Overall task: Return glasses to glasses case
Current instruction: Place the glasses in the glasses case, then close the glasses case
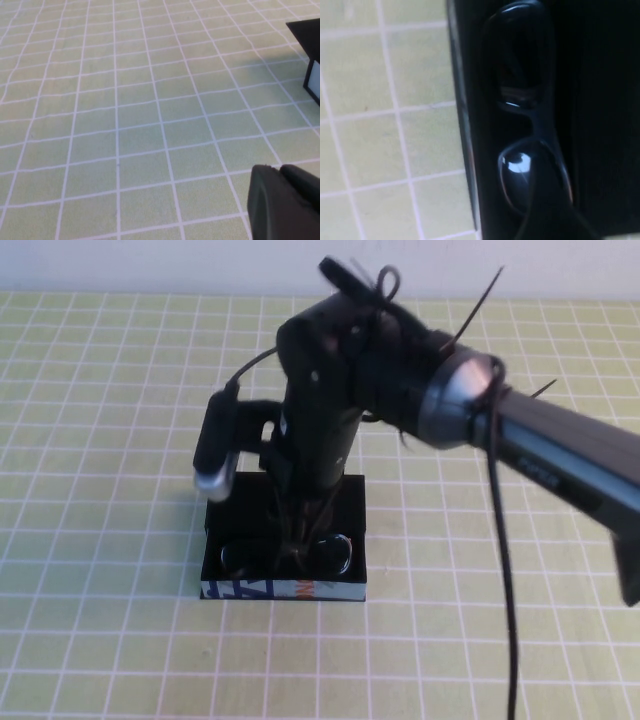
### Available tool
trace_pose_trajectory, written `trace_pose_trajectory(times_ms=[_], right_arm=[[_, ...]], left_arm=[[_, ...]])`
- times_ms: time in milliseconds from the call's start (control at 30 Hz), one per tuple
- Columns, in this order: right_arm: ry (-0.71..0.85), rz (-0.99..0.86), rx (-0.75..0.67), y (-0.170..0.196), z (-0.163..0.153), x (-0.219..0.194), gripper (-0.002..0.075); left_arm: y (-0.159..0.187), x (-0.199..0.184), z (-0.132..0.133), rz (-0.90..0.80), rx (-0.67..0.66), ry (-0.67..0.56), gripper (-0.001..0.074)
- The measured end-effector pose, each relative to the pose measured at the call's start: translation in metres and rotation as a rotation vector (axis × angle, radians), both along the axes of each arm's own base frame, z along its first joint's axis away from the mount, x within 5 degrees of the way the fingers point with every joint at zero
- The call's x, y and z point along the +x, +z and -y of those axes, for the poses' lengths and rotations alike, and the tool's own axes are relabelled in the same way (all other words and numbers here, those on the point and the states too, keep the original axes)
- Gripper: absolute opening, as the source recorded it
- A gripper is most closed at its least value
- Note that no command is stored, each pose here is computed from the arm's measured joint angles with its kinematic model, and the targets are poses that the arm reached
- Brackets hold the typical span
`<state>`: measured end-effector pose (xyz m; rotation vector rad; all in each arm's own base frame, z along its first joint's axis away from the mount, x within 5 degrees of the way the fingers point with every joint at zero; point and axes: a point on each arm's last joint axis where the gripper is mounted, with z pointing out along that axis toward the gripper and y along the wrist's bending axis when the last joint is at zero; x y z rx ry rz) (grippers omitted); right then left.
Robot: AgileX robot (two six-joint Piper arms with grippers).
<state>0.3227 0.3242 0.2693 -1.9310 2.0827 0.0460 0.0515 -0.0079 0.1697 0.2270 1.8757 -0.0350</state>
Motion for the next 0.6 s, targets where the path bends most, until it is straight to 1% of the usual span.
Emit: trace_pose_trajectory(times_ms=[33,100,167,200,267,300,400,600], right_arm=[[-0.038,-0.004,0.017,0.005,0.003,-0.001,0.0306],[-0.14,-0.016,0.056,0.02,0.015,-0.002,0.0257],[-0.224,-0.012,0.088,0.033,0.027,0.0,0.0173],[-0.268,-0.01,0.104,0.04,0.033,0.002,0.0118],[-0.341,-0.007,0.129,0.049,0.043,0.005,0.005],[-0.369,-0.004,0.138,0.052,0.048,0.007,0.0028],[-0.426,-0.007,0.145,0.053,0.059,0.015,0.0],[-0.514,-0.066,0.199,0.053,0.078,0.029,-0.0011]], left_arm=[[0.0,0.0,0.0,0.0,0.0,0.0,-0.0004],[0.0,0.0,0.0,0.0,0.0,0.0,-0.0004],[0.0,0.0,0.0,0.0,0.0,0.0,-0.0004],[0.0,0.0,0.0,0.0,0.0,0.0,-0.0004],[0.0,0.0,0.0,0.0,0.0,0.0,-0.0004],[0.0,0.0,0.0,0.0,0.0,0.0,-0.0004],[0.0,0.0,0.0,0.0,0.0,0.0,-0.0004],[0.0,0.0,0.0,0.0,0.0,0.0,-0.0004]])
